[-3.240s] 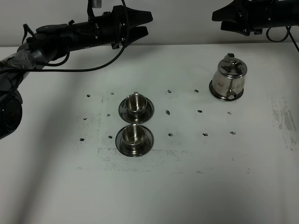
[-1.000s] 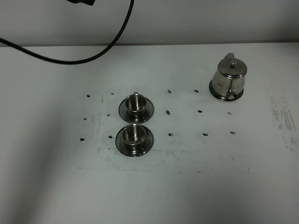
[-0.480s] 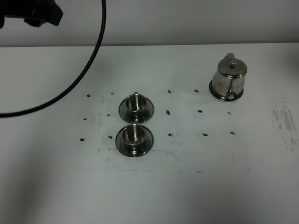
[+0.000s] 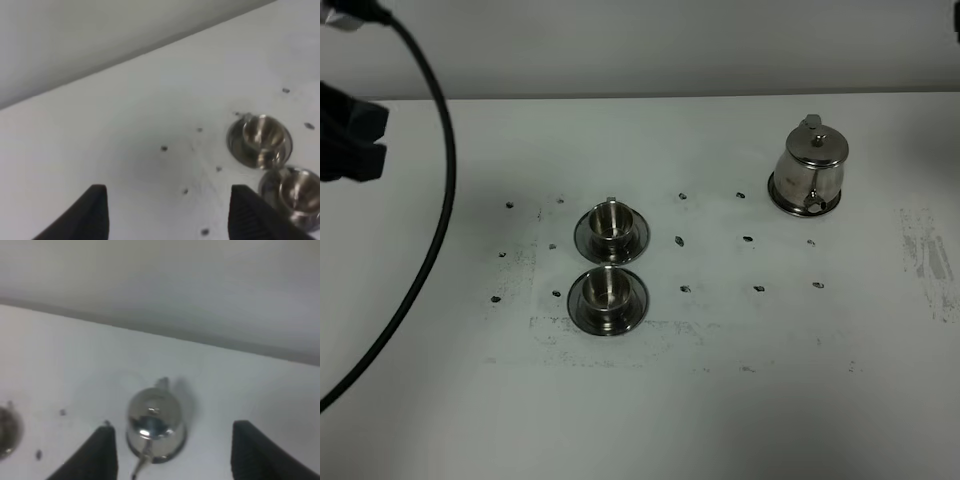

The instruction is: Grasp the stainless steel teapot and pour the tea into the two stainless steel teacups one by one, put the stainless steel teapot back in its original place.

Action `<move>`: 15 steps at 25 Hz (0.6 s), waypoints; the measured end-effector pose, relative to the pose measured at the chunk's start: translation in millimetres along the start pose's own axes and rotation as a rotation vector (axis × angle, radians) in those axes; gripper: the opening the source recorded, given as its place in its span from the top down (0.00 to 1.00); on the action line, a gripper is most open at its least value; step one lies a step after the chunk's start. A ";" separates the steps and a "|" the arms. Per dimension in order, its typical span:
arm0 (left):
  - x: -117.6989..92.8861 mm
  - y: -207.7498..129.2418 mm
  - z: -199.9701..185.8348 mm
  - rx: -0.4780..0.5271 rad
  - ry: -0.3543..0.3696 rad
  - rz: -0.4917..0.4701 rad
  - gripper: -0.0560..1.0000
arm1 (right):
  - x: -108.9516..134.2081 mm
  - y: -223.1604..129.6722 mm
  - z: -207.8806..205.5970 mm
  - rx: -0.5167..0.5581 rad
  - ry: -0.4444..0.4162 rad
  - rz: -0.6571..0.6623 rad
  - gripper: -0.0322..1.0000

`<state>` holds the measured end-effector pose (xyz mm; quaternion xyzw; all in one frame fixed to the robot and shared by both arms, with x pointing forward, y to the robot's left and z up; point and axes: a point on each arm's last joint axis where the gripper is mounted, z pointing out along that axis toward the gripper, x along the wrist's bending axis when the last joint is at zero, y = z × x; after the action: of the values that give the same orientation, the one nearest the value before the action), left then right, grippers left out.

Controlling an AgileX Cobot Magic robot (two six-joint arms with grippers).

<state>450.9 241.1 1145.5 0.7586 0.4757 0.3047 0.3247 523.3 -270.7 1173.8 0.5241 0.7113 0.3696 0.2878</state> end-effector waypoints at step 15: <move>-15.3 -135.0 -101.0 -0.130 0.081 -0.145 0.48 | 26.3 0.6 3.7 0.026 0.015 -0.082 0.48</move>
<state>296.7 292.9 1098.5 0.6868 0.5213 0.3408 0.3748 519.1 -244.6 1171.6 0.4955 0.7390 0.3523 0.2903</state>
